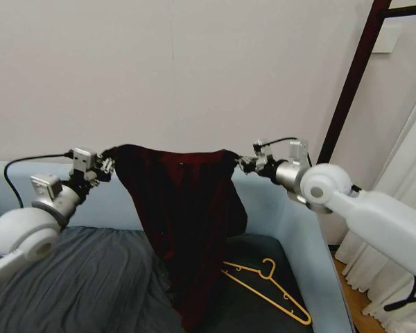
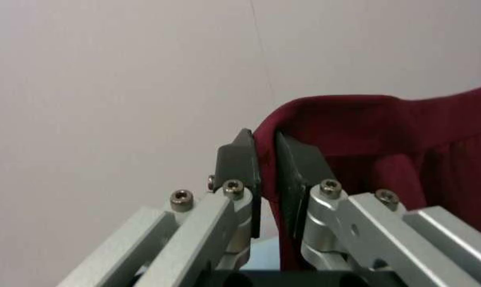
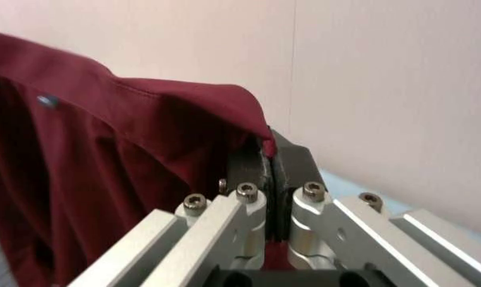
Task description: Pick up the clothes from the sofa and hang them on the clothes hanger.
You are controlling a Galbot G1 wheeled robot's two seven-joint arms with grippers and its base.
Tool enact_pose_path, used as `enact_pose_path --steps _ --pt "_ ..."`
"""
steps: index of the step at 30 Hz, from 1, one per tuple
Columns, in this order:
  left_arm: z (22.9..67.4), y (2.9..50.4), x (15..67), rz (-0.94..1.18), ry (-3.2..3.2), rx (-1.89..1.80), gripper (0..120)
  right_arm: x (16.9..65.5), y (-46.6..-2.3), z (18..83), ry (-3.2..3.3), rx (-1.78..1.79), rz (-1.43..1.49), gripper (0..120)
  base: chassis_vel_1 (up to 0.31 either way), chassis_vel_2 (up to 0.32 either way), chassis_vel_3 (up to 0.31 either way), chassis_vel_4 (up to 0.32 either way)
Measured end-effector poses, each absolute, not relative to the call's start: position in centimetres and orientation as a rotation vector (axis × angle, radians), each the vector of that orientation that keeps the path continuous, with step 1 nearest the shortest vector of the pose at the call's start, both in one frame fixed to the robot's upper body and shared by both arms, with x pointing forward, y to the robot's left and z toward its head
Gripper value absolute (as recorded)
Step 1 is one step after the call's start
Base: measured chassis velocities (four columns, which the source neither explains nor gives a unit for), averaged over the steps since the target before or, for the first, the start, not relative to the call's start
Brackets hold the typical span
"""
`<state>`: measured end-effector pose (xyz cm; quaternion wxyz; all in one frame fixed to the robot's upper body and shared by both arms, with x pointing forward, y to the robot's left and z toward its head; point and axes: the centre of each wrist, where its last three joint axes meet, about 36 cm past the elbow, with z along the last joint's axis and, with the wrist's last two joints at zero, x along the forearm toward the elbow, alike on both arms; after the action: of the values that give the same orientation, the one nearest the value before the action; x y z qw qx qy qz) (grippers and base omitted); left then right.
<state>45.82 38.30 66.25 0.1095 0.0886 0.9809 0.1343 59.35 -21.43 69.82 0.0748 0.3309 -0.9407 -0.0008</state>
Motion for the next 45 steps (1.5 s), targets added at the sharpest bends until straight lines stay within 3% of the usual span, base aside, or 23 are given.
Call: enact_pose_path --steps 9,20,28,32,39,45 --pt "70.2 38.2 43.9 0.476 2.816 0.253 7 58.8 -22.2 73.5 -2.872 1.033 0.087 0 0.0 0.0 0.0 0.0" --pt "70.0 35.3 41.7 0.506 2.751 0.366 7 48.3 -27.2 74.5 -2.837 1.013 0.111 0 0.0 0.0 0.0 0.0" --pt "69.4 34.2 41.0 0.495 2.751 0.385 7 44.0 -27.9 73.6 -2.819 0.99 0.121 0 0.0 0.0 0.0 0.0" --pt "68.4 33.7 40.7 0.487 2.773 0.377 7 42.2 -27.3 74.1 -2.828 0.997 0.134 0 0.0 0.0 0.0 0.0" --pt "65.9 34.0 42.0 0.42 2.854 0.323 7 43.1 -26.8 72.8 -2.802 0.916 0.07 0 0.0 0.0 0.0 0.0" --pt "59.3 32.5 42.9 0.324 2.996 0.293 7 44.5 -25.3 66.8 -2.706 0.836 -0.034 0 0.0 0.0 0.0 0.0"
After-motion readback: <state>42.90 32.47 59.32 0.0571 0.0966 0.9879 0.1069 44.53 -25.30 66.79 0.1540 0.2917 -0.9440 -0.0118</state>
